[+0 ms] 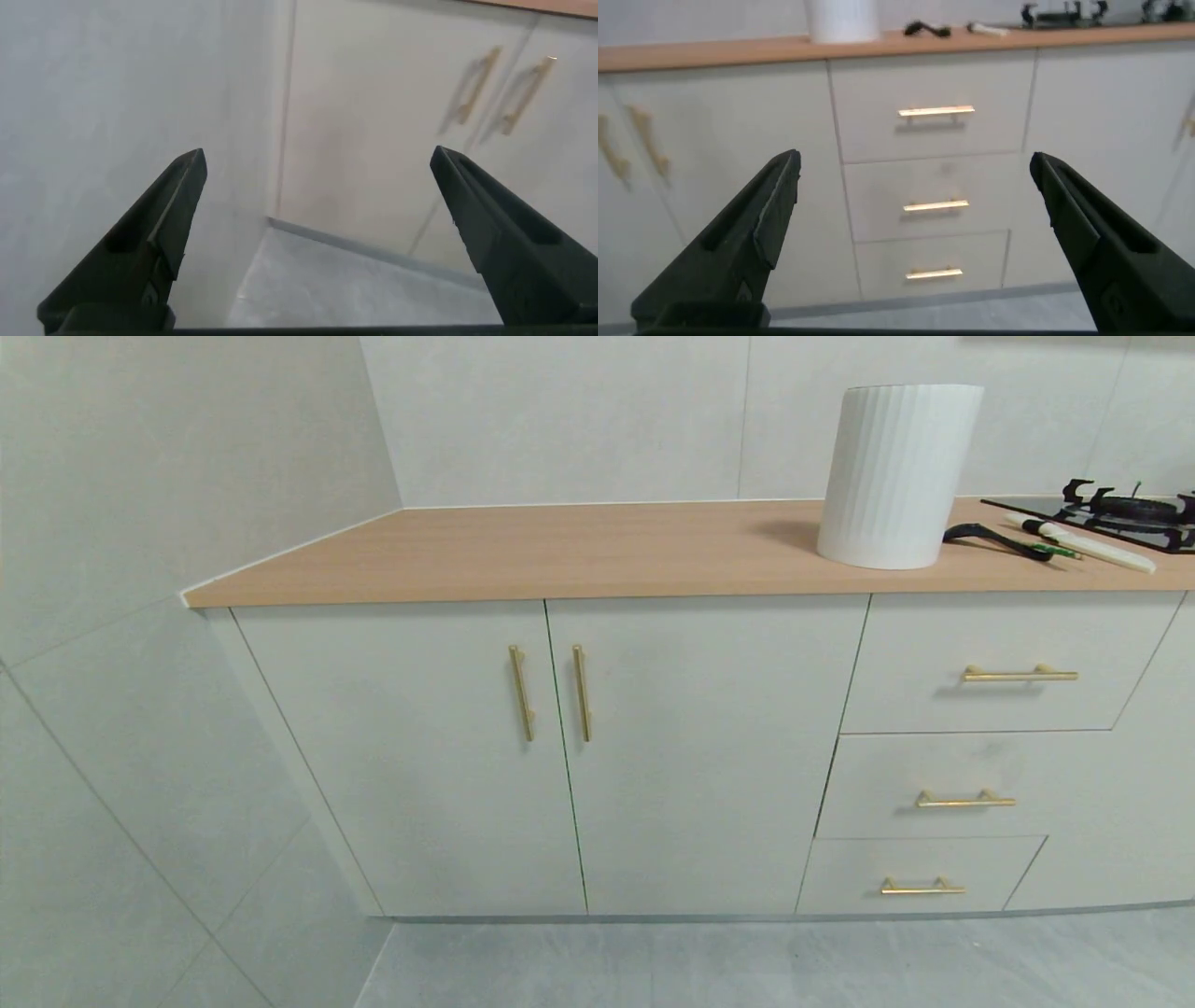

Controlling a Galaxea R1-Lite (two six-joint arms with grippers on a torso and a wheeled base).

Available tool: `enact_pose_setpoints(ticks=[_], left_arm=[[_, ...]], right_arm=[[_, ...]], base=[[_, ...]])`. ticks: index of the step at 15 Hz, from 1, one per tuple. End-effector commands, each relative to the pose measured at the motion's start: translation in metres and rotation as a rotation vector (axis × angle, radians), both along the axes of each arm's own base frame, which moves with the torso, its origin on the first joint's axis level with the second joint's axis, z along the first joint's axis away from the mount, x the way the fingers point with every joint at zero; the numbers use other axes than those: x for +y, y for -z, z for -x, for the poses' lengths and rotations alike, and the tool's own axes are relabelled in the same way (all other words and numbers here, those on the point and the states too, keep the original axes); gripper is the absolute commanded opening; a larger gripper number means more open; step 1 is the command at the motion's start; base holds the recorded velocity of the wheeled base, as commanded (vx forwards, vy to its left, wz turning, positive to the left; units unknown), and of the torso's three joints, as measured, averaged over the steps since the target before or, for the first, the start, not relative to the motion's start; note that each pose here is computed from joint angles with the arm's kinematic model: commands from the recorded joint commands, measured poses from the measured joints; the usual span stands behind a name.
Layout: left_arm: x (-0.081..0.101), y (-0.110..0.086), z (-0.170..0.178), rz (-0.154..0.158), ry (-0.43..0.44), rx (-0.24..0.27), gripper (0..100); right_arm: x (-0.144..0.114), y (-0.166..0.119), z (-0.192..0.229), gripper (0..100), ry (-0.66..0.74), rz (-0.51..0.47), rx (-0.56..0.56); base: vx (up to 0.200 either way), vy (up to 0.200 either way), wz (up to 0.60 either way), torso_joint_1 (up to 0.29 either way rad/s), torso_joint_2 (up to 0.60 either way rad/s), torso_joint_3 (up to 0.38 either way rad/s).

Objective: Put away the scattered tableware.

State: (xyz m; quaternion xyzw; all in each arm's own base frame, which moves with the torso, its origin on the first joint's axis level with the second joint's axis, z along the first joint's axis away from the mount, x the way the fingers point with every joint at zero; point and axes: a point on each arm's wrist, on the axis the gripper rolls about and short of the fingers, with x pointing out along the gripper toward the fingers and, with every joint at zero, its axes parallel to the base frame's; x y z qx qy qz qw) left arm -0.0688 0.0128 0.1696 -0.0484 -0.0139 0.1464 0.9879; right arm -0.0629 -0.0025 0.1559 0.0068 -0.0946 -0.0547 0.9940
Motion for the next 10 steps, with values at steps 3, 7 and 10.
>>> enact_pose_setpoints(ticks=[3,7,10], left_arm=[[-0.005,0.040,-0.009,-0.022,-0.061,0.028,100],[-0.007,0.066,-0.033,-0.056,0.027,-0.008,100],[-0.008,0.089,-0.045,-0.107,0.069,-0.007,100]], right_arm=[[0.000,0.056,-0.033,100,0.015,0.009,0.085],[0.000,0.075,-0.040,100,0.015,0.055,0.150],[0.001,0.079,-0.040,100,-0.018,0.022,0.179]], base=[[0.000,0.000,0.00,0.000,0.00,0.000],[0.000,0.000,0.00,0.000,0.00,0.000],[0.000,0.000,0.00,0.000,0.00,0.000]])
